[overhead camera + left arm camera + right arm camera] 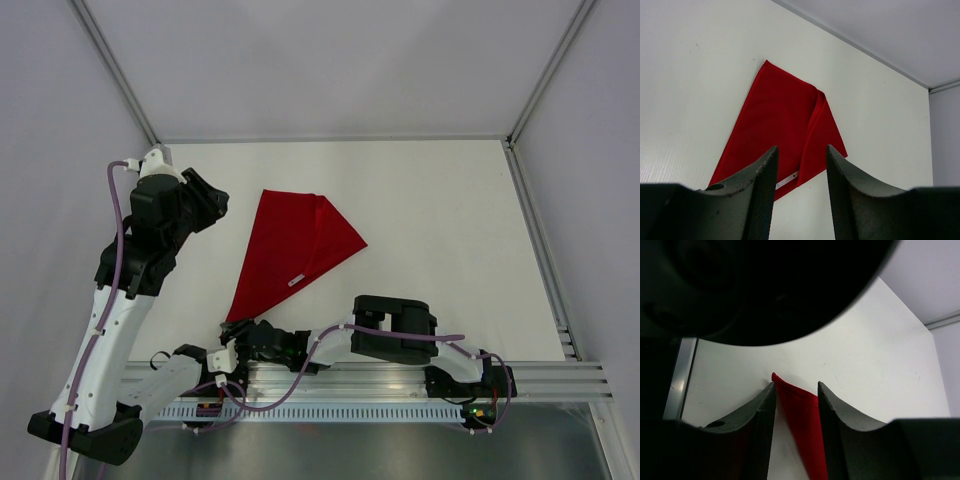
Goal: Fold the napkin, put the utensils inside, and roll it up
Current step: Fold the napkin
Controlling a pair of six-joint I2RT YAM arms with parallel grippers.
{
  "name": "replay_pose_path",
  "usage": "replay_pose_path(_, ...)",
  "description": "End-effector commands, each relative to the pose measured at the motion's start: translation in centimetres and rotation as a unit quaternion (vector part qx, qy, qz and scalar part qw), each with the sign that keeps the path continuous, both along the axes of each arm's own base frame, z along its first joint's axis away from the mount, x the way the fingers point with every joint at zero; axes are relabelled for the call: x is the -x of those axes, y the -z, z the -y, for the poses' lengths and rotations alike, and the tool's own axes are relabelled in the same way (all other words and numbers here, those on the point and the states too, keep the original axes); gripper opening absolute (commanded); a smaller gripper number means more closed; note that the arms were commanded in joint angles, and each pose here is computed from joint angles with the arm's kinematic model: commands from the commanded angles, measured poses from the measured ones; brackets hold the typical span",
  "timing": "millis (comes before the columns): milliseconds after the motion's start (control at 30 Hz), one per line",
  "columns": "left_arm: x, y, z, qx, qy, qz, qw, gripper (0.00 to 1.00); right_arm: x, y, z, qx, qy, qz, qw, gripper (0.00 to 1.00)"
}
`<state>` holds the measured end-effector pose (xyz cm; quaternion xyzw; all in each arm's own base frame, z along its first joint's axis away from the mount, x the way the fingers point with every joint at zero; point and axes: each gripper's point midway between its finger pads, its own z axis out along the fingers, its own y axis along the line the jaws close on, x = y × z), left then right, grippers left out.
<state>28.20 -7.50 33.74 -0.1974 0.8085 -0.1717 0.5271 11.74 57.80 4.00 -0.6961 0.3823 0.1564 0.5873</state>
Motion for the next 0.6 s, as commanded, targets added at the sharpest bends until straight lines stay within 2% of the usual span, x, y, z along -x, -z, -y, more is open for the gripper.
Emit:
replay_pose_path(0,-0.2,-0.4,0.4,-0.009,0.017,0.013,1.000,0.49,0.9,3.4,0.4,0.059,-0.019,0.021,0.998,0.45)
replay_pose_path(367,-0.1,-0.7,0.0,-0.011,0.007,0.021,1.000,0.49,1.7,-0.8,0.6,0.016,-0.040,0.003,0.999,0.47)
replay_pose_path(567,-0.1,-0.6,-0.1,-0.011,0.005,0.020,1.000,0.49,1.5,-1.0,1.0,0.009,-0.037,0.003,0.999,0.47)
